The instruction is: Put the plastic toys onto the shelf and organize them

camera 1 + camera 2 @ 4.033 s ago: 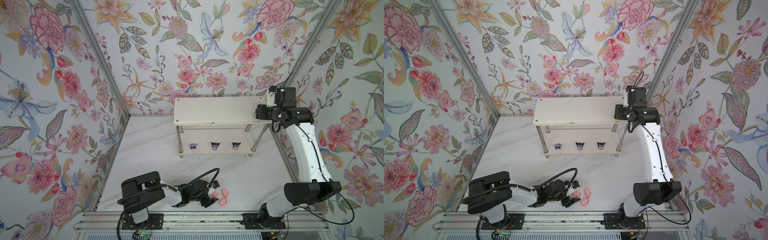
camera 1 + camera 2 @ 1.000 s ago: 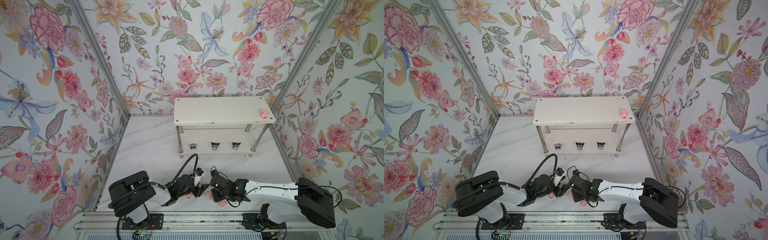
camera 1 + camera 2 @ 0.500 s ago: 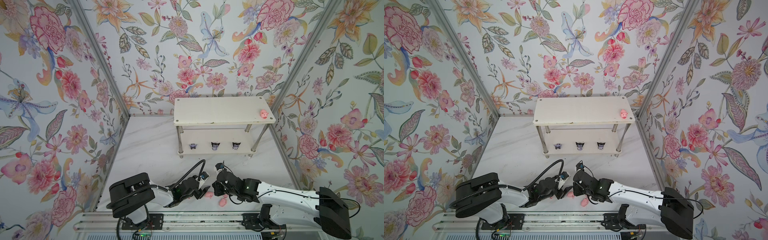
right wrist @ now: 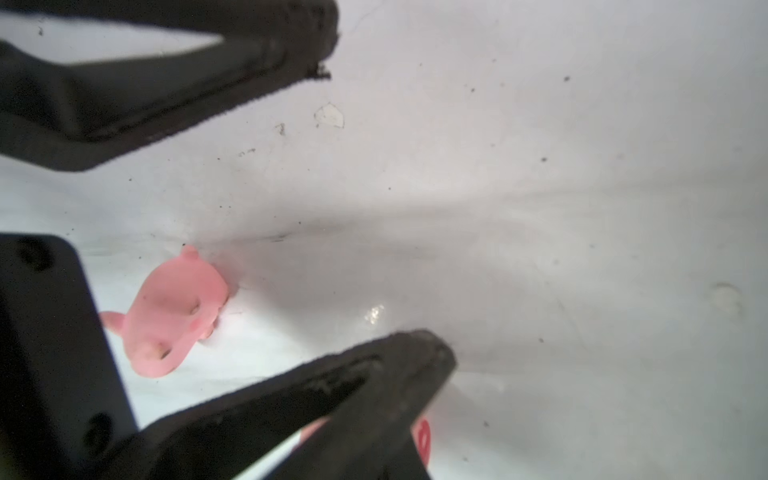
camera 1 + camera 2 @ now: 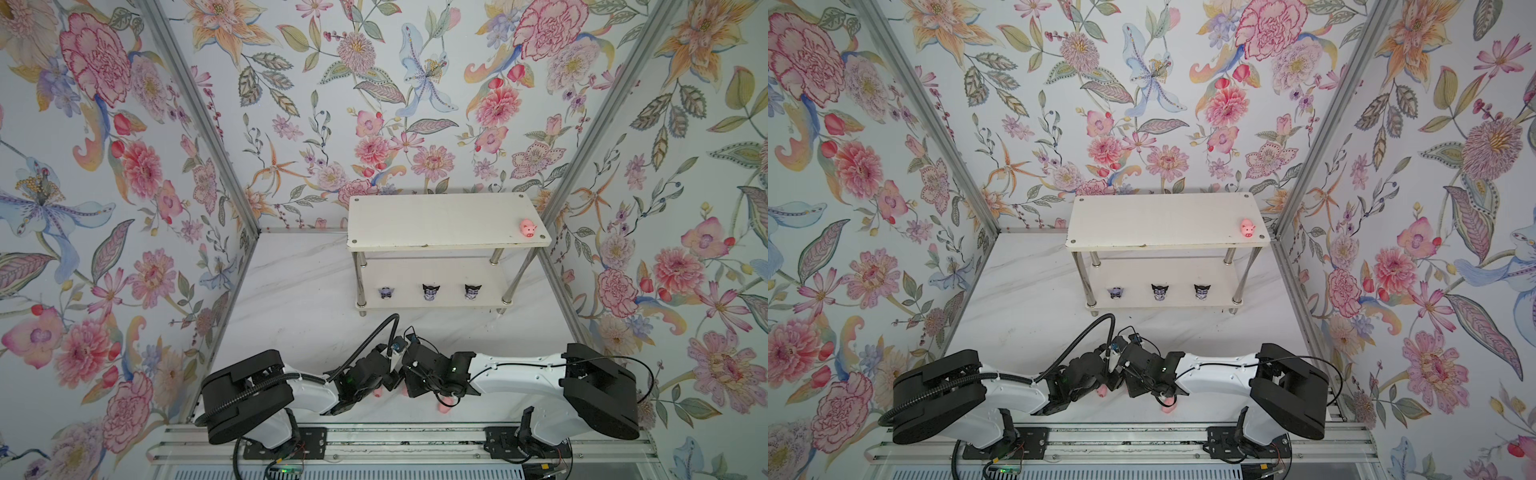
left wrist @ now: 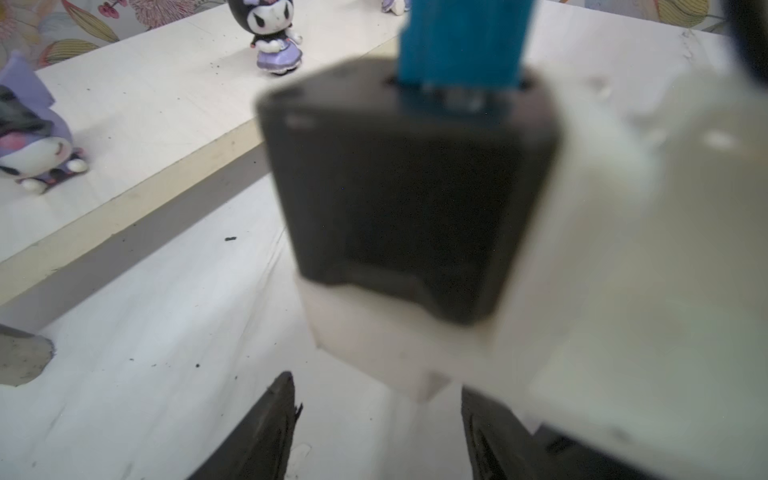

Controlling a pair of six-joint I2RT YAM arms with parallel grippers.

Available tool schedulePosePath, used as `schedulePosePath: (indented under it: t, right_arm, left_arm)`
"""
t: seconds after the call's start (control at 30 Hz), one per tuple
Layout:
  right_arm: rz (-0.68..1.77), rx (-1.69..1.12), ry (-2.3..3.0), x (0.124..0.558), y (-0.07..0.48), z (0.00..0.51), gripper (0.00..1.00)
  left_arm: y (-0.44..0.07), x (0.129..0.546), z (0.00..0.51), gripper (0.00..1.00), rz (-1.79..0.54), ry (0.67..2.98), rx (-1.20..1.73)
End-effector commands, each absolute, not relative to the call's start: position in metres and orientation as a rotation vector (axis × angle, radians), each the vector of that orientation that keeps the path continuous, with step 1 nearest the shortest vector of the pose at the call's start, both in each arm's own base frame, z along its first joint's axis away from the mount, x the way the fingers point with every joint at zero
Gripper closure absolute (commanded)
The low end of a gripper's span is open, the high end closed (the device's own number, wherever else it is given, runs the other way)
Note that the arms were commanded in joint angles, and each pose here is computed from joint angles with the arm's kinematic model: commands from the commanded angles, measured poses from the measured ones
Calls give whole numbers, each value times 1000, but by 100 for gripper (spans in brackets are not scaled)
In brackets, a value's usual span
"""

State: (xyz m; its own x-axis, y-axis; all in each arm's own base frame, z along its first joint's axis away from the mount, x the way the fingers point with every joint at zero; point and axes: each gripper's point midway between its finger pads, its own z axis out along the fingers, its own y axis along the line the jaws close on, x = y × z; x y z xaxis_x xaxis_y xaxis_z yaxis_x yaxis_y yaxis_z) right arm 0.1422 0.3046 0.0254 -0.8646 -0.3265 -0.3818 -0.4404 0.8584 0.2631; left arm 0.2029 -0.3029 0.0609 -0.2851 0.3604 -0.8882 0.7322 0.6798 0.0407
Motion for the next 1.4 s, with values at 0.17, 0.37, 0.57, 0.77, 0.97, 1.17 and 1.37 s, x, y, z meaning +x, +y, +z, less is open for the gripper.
schedulePosePath:
  t: [0.17, 0.37, 0.57, 0.77, 0.97, 1.17, 1.37]
  right_arm:
    - [475, -498, 2723, 176, 297, 20, 100]
    - [451, -387, 2736, 194, 280, 12, 100]
    - [495, -375, 2708, 187, 271, 24, 100]
    - [534, -388, 2697, 161, 255, 32, 98]
    - [534, -452, 2707, 134, 248, 31, 96]
    - [613, -478, 2706, 118, 269, 22, 96]
    - [650, -618, 2691, 118, 316, 19, 96]
  left_arm:
    - [-300, 207, 62, 35, -443, 1894, 838]
    - [-293, 212, 62, 35, -396, 1903, 814]
    - [-286, 215, 69, 35, -393, 1883, 773]
    - [-282, 216, 75, 35, -399, 1863, 747]
    - [-281, 217, 73, 35, -397, 1870, 747]
    - [-280, 218, 73, 35, -391, 1867, 739]
    - [-270, 222, 79, 35, -363, 1850, 700]
